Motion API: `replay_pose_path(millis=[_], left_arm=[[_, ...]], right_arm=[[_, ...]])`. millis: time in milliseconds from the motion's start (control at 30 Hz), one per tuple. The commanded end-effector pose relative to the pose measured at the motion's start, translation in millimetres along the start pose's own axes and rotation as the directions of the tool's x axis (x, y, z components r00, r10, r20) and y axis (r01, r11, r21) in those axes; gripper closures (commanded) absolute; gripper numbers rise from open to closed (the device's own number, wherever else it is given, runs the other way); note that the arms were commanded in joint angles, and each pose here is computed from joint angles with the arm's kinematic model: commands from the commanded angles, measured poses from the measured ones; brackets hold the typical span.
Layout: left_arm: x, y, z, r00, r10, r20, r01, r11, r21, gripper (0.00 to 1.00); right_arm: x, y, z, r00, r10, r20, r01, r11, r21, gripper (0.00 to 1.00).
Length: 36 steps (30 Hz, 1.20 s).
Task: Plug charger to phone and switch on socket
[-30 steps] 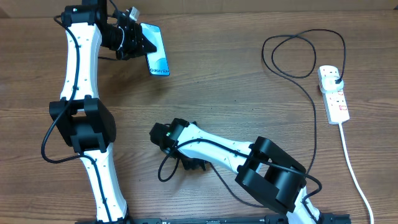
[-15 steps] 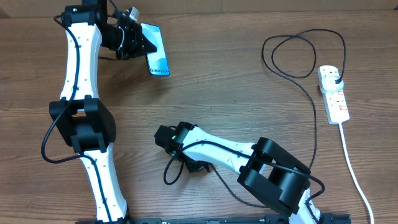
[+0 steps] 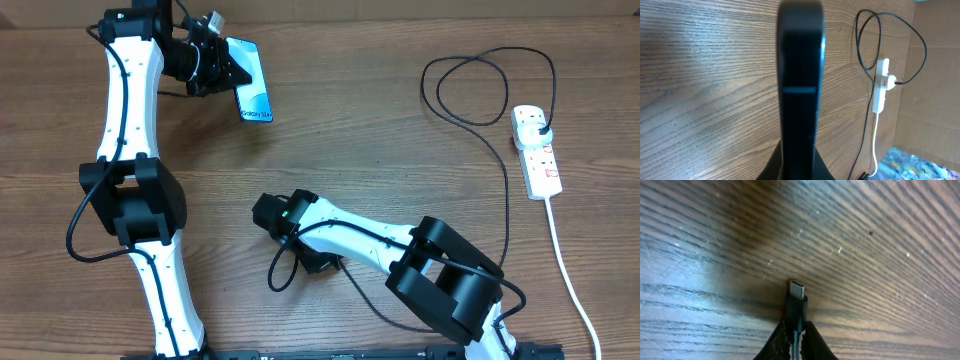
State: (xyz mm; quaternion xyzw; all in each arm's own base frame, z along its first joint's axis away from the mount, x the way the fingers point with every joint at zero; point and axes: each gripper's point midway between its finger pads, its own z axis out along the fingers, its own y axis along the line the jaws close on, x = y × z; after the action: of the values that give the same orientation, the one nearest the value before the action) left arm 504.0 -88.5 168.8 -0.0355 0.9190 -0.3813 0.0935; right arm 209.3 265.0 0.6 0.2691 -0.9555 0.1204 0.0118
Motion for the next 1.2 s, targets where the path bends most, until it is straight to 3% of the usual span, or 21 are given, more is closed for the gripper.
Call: replay_pose_path(millis=[0, 333, 400, 567, 667, 700, 733, 833, 1033, 1167], left_arm=[[-1.9, -19.6, -17.5, 0.998, 0.051, 0.039, -0.052, 0.998, 0.02, 0.96], [-2.8, -19.7, -17.6, 0.998, 0.054, 0.042, -0.055, 0.998, 0.02, 0.96], [-2.7, -19.7, -17.6, 0.998, 0.054, 0.042, -0.055, 0.998, 0.02, 0.96], [-2.2, -22.9, -17.5, 0.997, 0.068, 0.041, -0.069, 0.997, 0.037, 0.96], [2.4, -53.4, -21.5, 0.981, 0.186, 0.053, -0.193, 0.958, 0.212, 0.96], [6.3, -77.7, -28.9, 0.963, 0.254, 0.086, -0.268, 0.898, 0.349, 0.96], [7.6, -86.3, -32.5, 0.957, 0.273, 0.103, -0.291, 0.871, 0.397, 0.96], [10.8, -106.0, -43.0, 0.941, 0.306, 0.146, -0.337, 0.795, 0.504, 0.96], [15.8, -137.0, -67.8, 0.919, 0.322, 0.229, -0.389, 0.633, 0.669, 0.96], [16.2, -139.3, -68.8, 0.923, 0.313, 0.222, -0.377, 0.627, 0.682, 0.96]], right_arm=[[2.5, -0.6, 20.4, 0.999, -0.016, -0.046, 0.014, 0.998, -0.053, 0.89], [10.1, -4.7, 33.9, 0.995, -0.055, -0.086, 0.045, 0.992, -0.12, 0.89], [9.6, -4.0, 33.9, 0.995, -0.054, -0.084, 0.043, 0.991, -0.124, 0.96], [8.3, -3.5, 33.5, 0.995, -0.052, -0.08, 0.042, 0.991, -0.129, 0.96], [4.4, -2.1, 29.0, 0.996, -0.035, -0.078, 0.022, 0.985, -0.169, 0.96], [-2.6, -2.6, 21.4, 0.998, -0.009, -0.063, -0.006, 0.974, -0.225, 0.96], [-7.3, -1.2, 14.2, 0.999, -0.007, -0.046, -0.006, 0.96, -0.28, 0.96], [-21.4, 2.2, -12.9, 1.0, -0.009, 0.02, 0.017, 0.89, -0.455, 0.96], [-51.3, -17.0, -92.7, 0.974, 0.08, 0.214, 0.113, 0.645, -0.756, 0.96], [-62.2, -42.1, -146.9, 0.922, 0.158, 0.353, 0.261, 0.419, -0.87, 0.96]])
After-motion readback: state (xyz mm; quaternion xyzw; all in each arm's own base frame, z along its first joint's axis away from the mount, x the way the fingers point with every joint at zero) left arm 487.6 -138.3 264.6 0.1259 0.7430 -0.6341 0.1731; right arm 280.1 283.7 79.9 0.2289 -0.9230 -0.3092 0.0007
